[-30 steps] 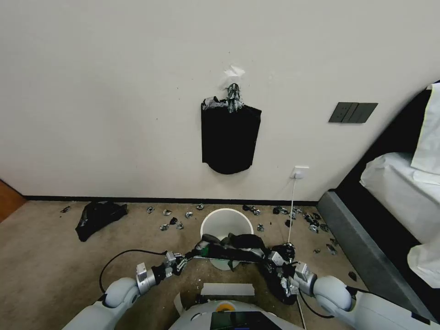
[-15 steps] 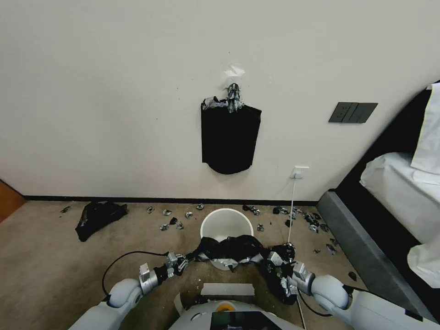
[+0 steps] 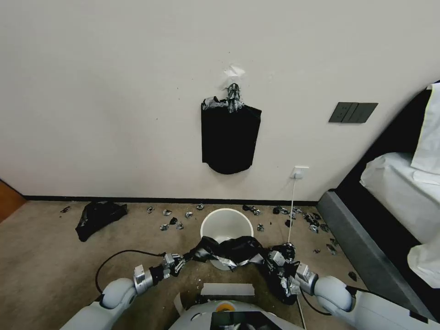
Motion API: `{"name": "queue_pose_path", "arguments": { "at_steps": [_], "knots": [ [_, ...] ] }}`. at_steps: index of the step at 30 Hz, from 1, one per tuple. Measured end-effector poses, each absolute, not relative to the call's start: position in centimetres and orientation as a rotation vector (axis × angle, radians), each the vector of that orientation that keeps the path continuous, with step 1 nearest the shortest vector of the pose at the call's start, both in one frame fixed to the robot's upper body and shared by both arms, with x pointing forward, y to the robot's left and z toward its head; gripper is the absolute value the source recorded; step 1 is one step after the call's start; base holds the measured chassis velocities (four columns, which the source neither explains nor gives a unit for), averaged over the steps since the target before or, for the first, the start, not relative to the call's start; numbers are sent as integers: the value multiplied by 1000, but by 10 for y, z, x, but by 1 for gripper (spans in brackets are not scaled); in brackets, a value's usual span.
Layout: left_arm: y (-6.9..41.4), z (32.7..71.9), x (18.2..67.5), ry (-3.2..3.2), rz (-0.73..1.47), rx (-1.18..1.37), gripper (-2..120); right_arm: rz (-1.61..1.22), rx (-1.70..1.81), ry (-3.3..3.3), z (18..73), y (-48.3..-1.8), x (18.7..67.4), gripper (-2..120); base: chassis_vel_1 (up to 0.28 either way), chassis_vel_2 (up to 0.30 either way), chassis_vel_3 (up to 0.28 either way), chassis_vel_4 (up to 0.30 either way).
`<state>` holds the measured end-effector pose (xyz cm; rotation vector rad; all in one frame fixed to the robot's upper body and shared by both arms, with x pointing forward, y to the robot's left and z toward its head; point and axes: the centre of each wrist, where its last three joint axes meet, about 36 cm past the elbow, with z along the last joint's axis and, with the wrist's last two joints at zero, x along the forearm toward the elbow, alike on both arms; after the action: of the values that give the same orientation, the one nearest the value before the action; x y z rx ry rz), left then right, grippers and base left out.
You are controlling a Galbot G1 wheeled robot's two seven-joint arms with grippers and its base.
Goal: Place a trash bag onto the trash bin.
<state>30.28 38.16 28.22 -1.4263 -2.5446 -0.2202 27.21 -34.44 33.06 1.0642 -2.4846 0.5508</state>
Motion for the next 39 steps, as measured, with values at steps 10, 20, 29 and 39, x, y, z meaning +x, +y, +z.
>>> {"name": "queue_pose_path", "arguments": {
  "at_steps": [10, 20, 29, 39],
  "knots": [
    [393, 292, 310, -2437, -444, -1577, 60, 575, 1134, -2440, 333, -356, 266, 10, 0, 0, 0, 0],
    [396, 295, 313, -2403, -487, -1623, 67, 596, 1285, -2381, 337, -372, 272, 10, 0, 0, 0, 0],
    [404, 302, 320, -2356, -554, -1655, 67, 675, 1369, -2315, 336, -394, 281, 10, 0, 0, 0, 0],
    [412, 309, 325, -2321, -601, -1664, 74, 709, 1433, -2252, 334, -407, 284, 10, 0, 0, 0, 0]
  ]
}}
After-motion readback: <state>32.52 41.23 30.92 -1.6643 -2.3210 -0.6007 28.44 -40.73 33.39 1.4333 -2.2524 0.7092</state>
